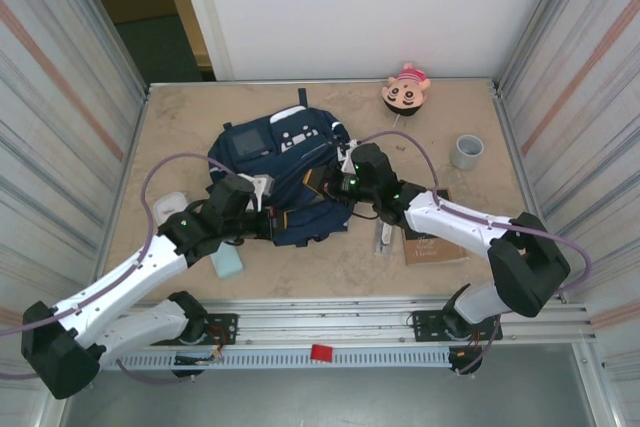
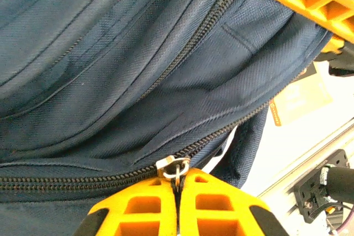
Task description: Pack the student bag
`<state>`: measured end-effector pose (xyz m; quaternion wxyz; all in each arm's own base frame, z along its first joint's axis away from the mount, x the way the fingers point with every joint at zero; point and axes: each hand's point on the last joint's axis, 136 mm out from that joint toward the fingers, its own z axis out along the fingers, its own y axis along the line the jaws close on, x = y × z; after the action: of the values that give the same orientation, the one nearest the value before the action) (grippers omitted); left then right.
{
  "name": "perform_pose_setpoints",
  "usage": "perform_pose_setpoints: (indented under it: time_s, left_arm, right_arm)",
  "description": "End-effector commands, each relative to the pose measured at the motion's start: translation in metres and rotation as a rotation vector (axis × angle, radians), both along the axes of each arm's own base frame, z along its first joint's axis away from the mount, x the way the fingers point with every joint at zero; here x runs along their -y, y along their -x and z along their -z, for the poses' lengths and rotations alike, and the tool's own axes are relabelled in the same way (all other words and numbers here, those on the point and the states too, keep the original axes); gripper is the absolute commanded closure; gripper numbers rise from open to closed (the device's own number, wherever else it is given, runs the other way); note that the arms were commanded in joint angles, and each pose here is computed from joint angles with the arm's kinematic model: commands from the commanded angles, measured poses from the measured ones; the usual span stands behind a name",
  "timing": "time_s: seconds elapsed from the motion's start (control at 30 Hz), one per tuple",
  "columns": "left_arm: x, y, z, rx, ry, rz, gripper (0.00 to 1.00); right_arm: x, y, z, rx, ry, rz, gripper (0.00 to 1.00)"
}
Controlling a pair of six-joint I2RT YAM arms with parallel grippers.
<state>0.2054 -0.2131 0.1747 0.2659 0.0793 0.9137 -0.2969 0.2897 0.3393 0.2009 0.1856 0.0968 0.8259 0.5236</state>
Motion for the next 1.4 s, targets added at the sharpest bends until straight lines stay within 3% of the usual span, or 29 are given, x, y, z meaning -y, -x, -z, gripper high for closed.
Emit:
perform_pose_setpoints:
  time_s: [0.0,0.1,0.23,0.4,0.47,0.6,0.63,0.93,1.03,1.2,1.37]
  left_arm:
    - [-0.012,-0.007,-0.013,0.079,-0.072,0.007,1.0]
    - [-0.029,-0.007,-0.008,0.079,-0.116,-0.015,1.0]
    - [-0.05,-0.004,0.006,0.071,-0.144,-0.053,1.0]
    - [-0.039,-0.001,-0.001,0.107,-0.078,0.007,1.0]
    - [-0.028,-0.002,-0.009,0.125,-0.016,0.037,1.0]
    - [-0.012,-0.011,-0.024,0.154,0.072,0.042,1.0]
    - [-0.01,-0.014,-0.028,0.161,0.083,0.037,1.0]
    - [0.01,-0.028,-0.055,0.204,0.13,0.033,1.0]
    - [0.011,-0.029,-0.057,0.211,0.133,0.029,1.0]
    - [0.0,-0.032,-0.043,0.199,0.059,-0.01,1.0]
    - [-0.019,-0.031,-0.022,0.158,-0.054,-0.027,1.0]
  right_arm:
    - [0.018,-0.007,-0.053,0.135,0.003,-0.06,0.92]
    - [0.039,-0.008,-0.067,0.141,0.05,-0.142,0.93]
    - [0.062,-0.016,-0.088,0.131,-0.006,-0.207,0.93]
    - [0.068,-0.027,-0.09,0.111,-0.022,-0.222,0.9]
    - [0.061,-0.029,-0.089,0.104,-0.041,-0.212,0.83]
    - [0.055,-0.031,-0.079,0.083,-0.033,-0.121,0.45]
    - [0.057,-0.03,-0.076,0.077,-0.019,-0.084,0.42]
    - [0.034,0.0,-0.051,0.075,-0.014,0.124,0.35]
    - [0.02,0.006,-0.041,0.072,0.003,0.123,0.37]
    - [0.007,0.008,-0.04,0.076,0.019,0.041,0.75]
    - [0.016,0.003,-0.06,0.105,0.003,-0.063,0.92]
